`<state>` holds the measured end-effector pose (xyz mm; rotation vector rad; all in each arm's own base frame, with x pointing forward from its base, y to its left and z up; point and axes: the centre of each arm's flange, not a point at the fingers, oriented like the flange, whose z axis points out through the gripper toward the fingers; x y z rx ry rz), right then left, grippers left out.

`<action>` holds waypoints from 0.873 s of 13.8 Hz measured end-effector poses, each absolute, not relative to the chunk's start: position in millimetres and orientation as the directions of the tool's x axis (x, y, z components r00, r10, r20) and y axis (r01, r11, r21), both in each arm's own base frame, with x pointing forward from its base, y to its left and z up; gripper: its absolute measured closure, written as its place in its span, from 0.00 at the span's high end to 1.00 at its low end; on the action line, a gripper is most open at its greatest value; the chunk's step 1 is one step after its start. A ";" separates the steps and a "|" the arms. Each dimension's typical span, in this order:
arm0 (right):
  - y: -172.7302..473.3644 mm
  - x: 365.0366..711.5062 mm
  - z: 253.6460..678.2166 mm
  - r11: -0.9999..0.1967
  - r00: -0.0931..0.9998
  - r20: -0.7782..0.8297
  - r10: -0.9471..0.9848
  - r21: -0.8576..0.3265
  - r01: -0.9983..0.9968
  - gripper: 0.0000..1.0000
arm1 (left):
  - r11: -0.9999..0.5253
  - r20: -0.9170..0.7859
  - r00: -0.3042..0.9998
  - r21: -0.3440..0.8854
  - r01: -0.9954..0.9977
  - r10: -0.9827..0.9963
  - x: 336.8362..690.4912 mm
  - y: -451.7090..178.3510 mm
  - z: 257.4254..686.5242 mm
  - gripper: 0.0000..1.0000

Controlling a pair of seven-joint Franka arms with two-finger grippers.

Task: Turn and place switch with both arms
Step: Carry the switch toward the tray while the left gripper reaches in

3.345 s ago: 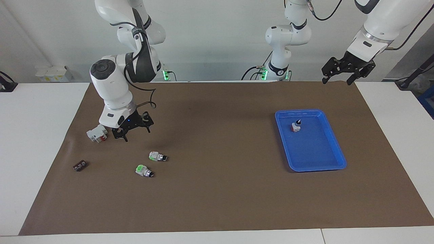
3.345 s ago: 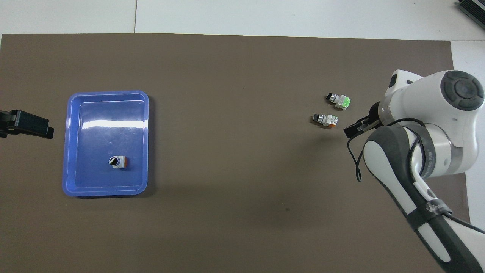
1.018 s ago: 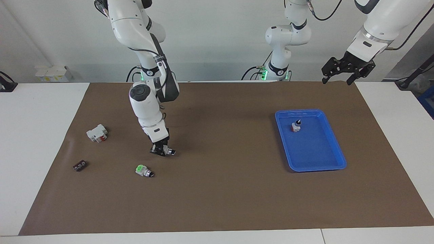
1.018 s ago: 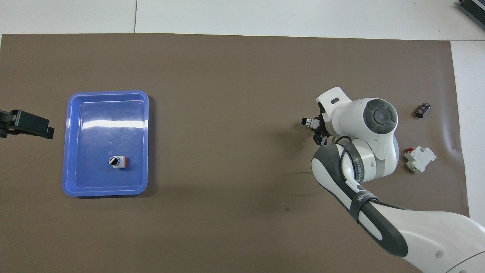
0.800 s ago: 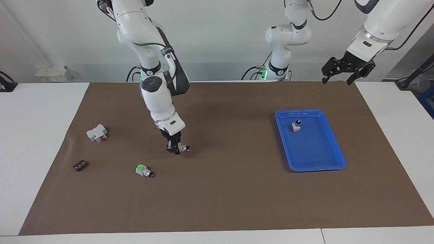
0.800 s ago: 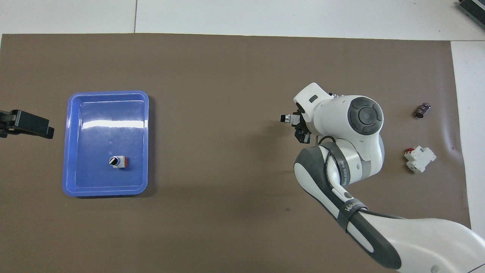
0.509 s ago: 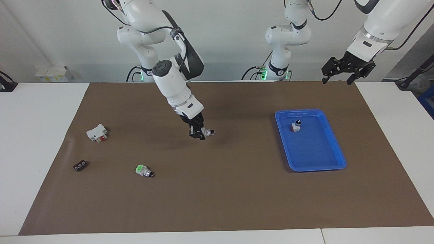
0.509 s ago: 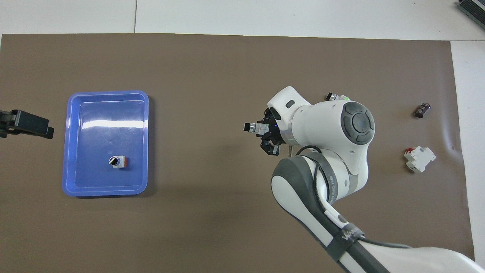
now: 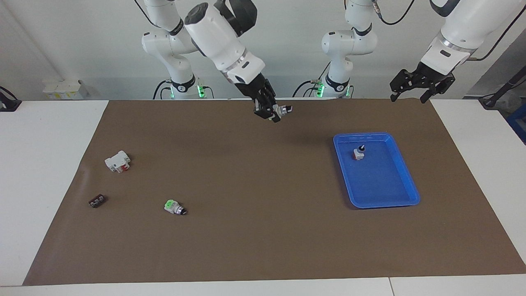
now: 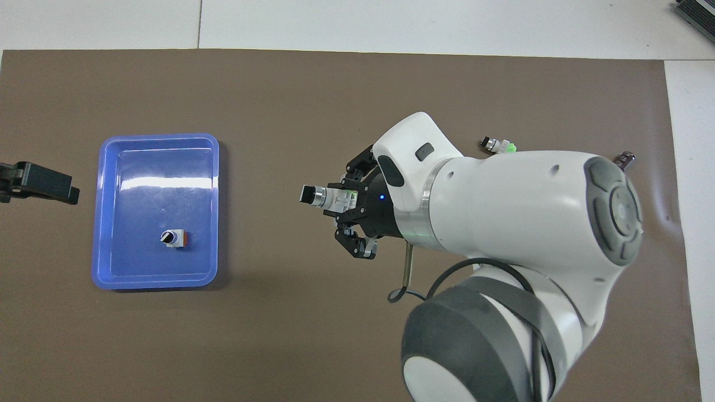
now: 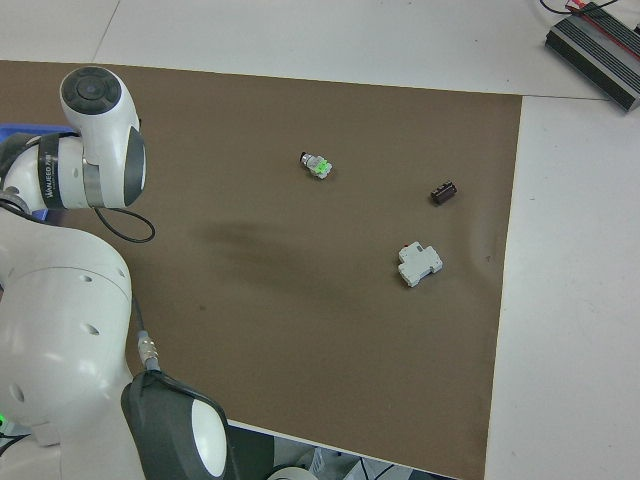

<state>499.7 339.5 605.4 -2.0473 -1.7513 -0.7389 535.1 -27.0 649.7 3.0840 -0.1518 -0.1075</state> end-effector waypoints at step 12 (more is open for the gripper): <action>393.2 463.4 612.7 -0.136 0.071 0.640 0.765 0.053 0.989 0.35 | -0.994 -0.069 0.993 0.055 -0.096 -0.100 535.0 -27.1 649.1 1.00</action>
